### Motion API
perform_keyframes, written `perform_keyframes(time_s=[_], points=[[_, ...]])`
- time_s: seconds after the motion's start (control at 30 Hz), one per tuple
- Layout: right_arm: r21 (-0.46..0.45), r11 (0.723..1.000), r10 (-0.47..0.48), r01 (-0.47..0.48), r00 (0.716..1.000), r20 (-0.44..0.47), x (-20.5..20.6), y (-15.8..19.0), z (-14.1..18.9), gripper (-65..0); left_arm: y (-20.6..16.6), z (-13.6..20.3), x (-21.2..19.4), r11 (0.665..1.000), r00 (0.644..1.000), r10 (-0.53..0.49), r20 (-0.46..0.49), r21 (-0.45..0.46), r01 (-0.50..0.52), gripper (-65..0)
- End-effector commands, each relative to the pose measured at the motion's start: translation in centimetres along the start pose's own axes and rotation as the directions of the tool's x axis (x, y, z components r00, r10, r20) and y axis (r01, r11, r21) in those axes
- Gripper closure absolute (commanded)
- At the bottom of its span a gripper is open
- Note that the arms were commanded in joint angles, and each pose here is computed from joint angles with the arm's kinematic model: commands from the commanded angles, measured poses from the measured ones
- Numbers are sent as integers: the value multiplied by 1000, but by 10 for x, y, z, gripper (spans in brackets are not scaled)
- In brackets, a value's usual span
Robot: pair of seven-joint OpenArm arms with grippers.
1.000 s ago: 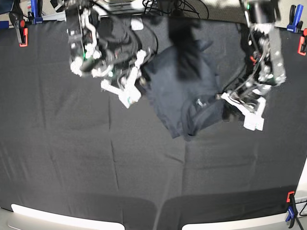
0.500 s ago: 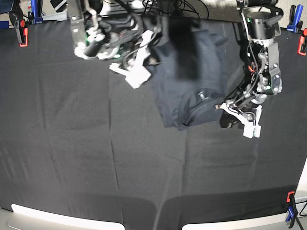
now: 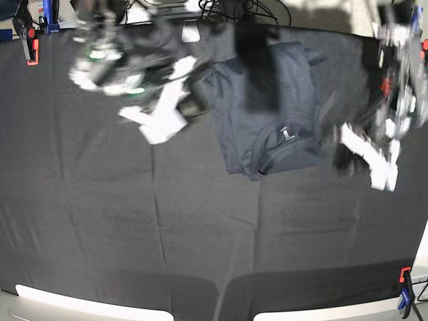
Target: Layout the t-shirt on the table in an organized manner, then fold the t-shirt properly
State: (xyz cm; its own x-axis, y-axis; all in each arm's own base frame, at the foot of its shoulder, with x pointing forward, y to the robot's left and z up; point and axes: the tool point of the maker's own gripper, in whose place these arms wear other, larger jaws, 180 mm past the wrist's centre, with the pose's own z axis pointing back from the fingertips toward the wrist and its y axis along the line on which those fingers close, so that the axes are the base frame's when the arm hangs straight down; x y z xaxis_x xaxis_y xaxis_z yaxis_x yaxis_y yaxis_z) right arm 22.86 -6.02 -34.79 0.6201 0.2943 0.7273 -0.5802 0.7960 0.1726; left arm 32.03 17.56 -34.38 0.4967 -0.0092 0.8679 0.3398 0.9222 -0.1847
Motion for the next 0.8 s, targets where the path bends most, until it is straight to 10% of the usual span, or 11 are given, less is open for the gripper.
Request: perform_keyframes(time_s=[0.0,0.4,0.77], points=[[-23,1000,10,-9,1000,29,8,-6,9,0,-2,11,16,1000,998,-30,52,5,30,0],[-158,967,-217,198,969,-119,-72,-13,100,0,-12,139,-79,991,974,31,-223,135,-1,0],[-227,885,-464,406,790,-400,-188,56,144,0,-40,228,-185,979,818,186,-544,177,-106,0]])
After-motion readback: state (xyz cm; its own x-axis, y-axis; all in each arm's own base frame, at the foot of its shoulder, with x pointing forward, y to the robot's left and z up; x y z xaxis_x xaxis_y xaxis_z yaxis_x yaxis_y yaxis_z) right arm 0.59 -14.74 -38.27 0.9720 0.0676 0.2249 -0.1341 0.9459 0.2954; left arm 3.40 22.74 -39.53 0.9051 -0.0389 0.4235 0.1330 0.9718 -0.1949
